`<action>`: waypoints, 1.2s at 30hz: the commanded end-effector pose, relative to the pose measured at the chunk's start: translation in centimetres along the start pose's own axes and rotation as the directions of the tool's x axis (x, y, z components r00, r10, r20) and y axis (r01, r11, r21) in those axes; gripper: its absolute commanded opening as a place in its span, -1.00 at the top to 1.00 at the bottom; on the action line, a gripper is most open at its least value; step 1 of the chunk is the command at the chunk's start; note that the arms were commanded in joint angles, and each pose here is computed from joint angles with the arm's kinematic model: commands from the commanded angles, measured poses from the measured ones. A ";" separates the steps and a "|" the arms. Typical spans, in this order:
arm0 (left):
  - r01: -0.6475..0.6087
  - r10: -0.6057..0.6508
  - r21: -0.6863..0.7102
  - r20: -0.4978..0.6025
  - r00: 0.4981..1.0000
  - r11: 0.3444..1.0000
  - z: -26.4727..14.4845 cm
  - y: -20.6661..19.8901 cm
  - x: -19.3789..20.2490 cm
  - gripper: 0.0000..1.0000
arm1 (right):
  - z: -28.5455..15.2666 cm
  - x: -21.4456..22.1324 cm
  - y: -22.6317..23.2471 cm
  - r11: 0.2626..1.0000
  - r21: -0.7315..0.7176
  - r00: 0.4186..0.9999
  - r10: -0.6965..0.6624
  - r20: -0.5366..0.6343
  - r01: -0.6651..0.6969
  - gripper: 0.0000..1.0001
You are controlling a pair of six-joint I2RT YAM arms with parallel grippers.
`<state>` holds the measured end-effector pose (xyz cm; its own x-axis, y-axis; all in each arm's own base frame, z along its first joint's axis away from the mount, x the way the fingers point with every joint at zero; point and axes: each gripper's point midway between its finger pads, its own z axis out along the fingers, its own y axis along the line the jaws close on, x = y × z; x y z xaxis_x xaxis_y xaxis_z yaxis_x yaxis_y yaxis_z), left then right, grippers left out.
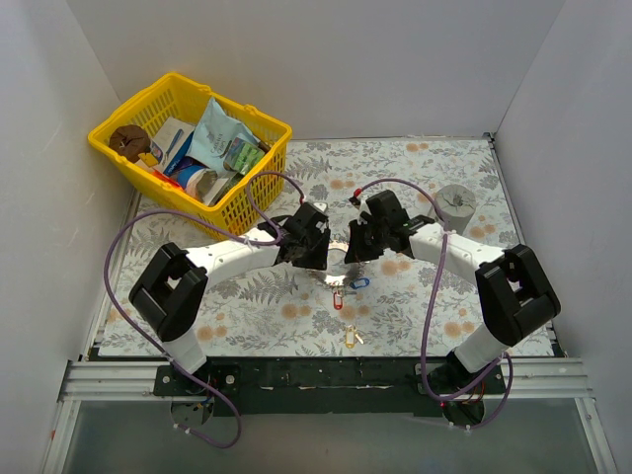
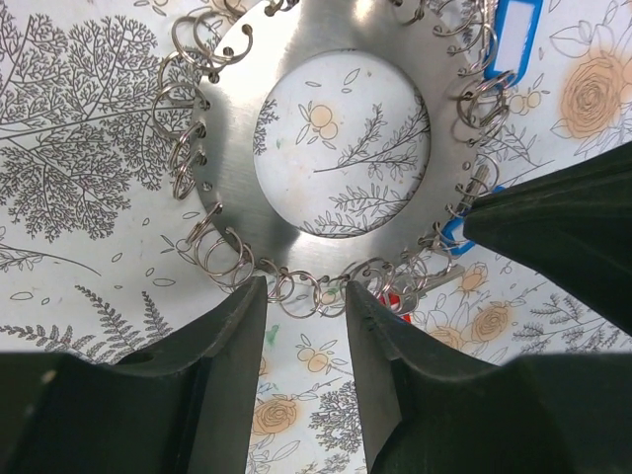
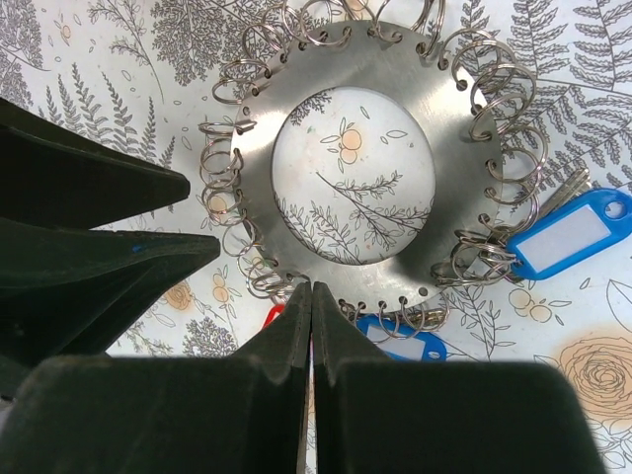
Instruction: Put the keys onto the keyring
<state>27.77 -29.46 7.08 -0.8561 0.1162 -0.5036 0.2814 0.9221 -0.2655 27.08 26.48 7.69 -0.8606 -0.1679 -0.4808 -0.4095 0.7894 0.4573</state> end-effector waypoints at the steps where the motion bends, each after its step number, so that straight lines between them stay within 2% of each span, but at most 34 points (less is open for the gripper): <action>1: 0.013 -0.014 0.026 0.026 1.000 1.000 -1.0 -0.1 -0.3 0.25 | -0.4 0.1 0.6 1.000 -0.030 1.000 -0.008 0.007 0.009 0.97; 9: 0.014 -0.014 0.039 -0.005 1.000 0.999 0.8 -0.5 0.1 0.25 | -0.4 1.0 0.4 0.999 -0.032 1.000 0.005 -0.012 -0.005 0.97; 15: 0.015 -0.013 0.042 -0.061 0.998 0.999 1.7 -0.2 1.8 0.28 | -0.2 1.2 0.3 1.000 -0.030 1.000 0.009 -0.016 -0.010 0.97; 26: 0.039 -0.033 0.069 -0.094 0.995 0.997 1.4 -0.2 3.3 0.47 | 0.2 0.5 0.1 1.000 -0.017 1.000 0.003 -0.010 -0.003 0.97; 30: 0.034 -0.028 0.072 -0.070 0.997 0.997 1.1 -0.4 2.5 0.39 | -0.1 0.0 -0.3 1.000 0.010 1.000 0.009 0.007 -0.009 0.97; 36: 0.020 -0.018 0.101 -0.020 1.000 0.995 0.5 -1.7 0.1 0.11 | -0.7 -1.4 -1.5 0.998 0.062 0.999 0.013 0.039 -0.015 0.97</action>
<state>25.59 -29.90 3.39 -0.9039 0.1387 -0.4046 0.2812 0.9055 -0.3179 26.51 25.56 6.20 -0.8786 -0.1670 -0.4474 -0.3814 0.8091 0.4471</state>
